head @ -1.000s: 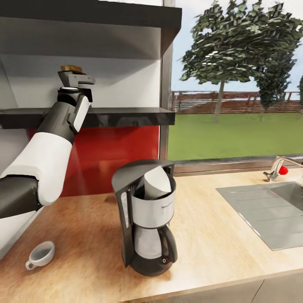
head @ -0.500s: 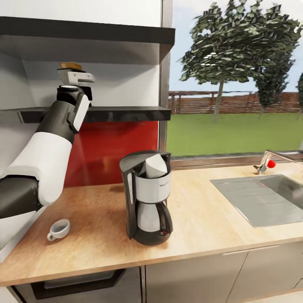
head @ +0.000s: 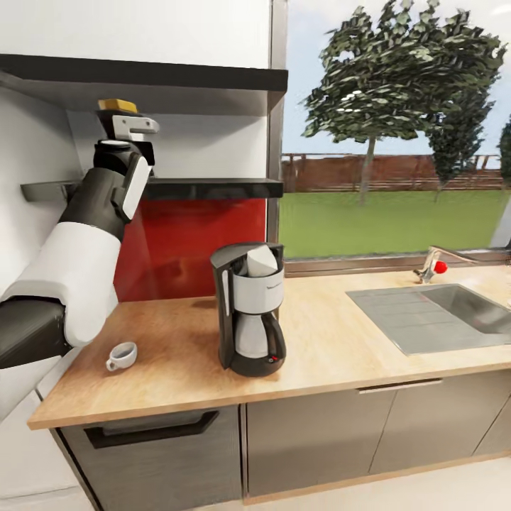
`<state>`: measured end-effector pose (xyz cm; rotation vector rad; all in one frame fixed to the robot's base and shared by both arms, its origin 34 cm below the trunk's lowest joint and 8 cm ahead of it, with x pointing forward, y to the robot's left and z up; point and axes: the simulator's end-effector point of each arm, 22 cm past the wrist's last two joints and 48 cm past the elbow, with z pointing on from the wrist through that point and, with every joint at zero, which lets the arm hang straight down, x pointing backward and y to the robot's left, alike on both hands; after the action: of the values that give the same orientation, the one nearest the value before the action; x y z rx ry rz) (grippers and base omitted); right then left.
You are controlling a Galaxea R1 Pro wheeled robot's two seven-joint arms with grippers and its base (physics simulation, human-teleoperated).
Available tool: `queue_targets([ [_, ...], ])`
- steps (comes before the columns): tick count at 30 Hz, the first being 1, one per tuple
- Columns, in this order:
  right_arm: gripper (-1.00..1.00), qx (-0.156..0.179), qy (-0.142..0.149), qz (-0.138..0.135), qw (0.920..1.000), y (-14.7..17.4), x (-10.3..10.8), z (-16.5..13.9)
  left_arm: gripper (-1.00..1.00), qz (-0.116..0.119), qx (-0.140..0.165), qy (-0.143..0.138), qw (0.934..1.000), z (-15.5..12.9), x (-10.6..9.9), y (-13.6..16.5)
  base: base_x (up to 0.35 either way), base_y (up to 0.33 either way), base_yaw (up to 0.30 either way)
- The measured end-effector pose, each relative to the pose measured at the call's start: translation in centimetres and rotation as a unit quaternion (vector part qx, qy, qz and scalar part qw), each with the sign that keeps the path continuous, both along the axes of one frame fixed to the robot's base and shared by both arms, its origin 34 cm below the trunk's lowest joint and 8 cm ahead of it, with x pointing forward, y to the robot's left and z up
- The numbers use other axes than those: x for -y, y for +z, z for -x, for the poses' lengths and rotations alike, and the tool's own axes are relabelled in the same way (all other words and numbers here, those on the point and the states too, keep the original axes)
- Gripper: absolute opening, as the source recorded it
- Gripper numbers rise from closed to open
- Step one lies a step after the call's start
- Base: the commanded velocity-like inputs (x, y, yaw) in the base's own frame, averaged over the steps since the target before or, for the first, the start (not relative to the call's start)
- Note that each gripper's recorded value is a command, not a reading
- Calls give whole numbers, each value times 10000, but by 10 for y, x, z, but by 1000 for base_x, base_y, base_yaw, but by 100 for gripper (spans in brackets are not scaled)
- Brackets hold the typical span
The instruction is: Set up a coffee station on the kitchen countertop: keep the coffee maker on the countertop, move the bottle of coffee from the kitchen shelf to the counter next to the coffee maker, place a paper coffee filter on top of the coffee maker, put the saucer next to the coffee maker with the coffee cup on the saucer, and place the electric kettle next to the coffee maker.
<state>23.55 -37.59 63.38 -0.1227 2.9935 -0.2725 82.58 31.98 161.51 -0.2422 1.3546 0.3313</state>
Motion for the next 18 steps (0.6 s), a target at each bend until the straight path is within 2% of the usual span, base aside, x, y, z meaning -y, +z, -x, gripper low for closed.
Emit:
queue_targets([
  [4, 100, 2, -5, -1, 10000, 0, 0, 0, -100, 15, 114, -72, 9999, 5, 5, -3, -299, 0, 0],
  [9, 100, 7, -6, -7, 10000, 0, -1, 0, -100, 9, 157, -176, 9997, 15, 11, -32, -58, 0, 0],
  [15, 100, 33, -10, -21, 10000, 0, -3, -1, -100, -52, 28, -661, 9978, 29, 33, -85, -6, 0, 0],
  [18, 100, 40, -14, -24, 10000, 0, -3, -2, -100, -59, 32, -805, 9967, 40, 40, -110, 0, 0, 0],
])
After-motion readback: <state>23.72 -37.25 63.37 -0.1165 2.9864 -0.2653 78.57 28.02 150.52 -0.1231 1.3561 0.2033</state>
